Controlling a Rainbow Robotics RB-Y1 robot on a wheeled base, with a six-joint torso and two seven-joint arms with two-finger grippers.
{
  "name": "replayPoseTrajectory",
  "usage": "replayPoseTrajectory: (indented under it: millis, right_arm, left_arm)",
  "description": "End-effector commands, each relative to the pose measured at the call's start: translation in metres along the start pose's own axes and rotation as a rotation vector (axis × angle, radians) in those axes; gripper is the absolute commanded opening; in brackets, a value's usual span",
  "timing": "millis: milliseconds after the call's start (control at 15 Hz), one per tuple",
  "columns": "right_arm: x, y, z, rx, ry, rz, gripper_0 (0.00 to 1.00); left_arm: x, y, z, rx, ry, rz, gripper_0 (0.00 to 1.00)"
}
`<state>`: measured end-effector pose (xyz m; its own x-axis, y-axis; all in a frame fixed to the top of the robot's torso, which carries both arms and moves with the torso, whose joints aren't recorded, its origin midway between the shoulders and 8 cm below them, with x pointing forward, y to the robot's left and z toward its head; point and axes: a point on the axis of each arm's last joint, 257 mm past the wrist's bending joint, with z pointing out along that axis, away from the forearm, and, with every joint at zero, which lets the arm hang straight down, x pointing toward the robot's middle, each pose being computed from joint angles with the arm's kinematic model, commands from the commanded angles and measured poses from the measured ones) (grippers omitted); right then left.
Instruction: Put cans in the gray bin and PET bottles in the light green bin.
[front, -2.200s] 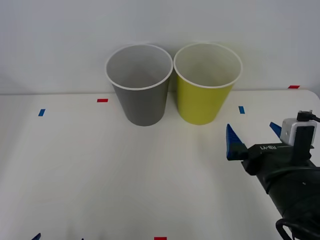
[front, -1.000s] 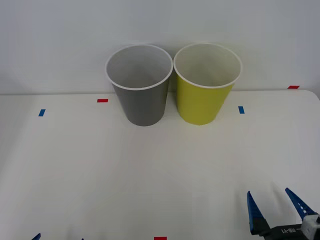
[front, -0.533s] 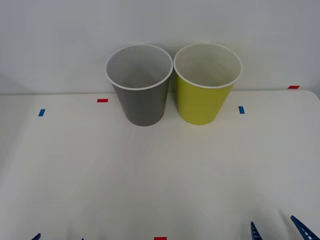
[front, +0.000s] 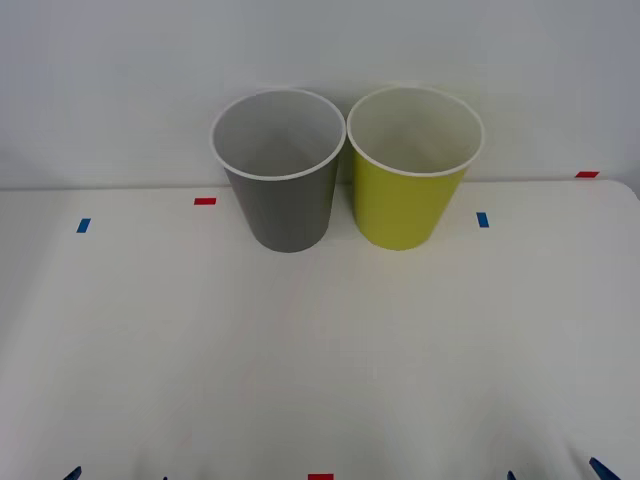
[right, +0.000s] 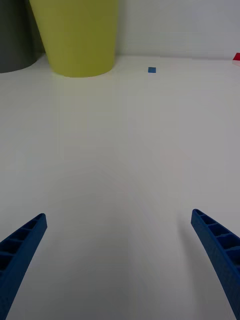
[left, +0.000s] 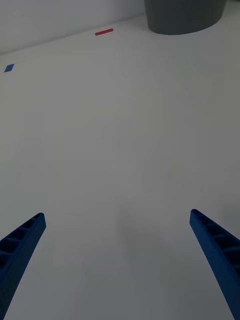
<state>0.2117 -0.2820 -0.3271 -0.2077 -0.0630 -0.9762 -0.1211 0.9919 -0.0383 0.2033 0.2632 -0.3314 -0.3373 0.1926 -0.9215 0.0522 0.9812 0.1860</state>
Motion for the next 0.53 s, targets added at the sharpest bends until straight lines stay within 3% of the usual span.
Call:
replayPoseTrajectory:
  millis: [67, 533]
  right_arm:
    - [0.0028, 0.0011, -0.0018, 0.007, 0.008, 0.033, 1.00]
    - [0.0038, 0.0009, -0.0021, 0.010, 0.012, 0.037, 1.00]
  left_arm:
    - [0.0000, 0.0000, 0.0000, 0.000, 0.000, 0.000, 1.00]
    - [0.0000, 0.0000, 0.0000, 0.000, 0.000, 0.000, 1.00]
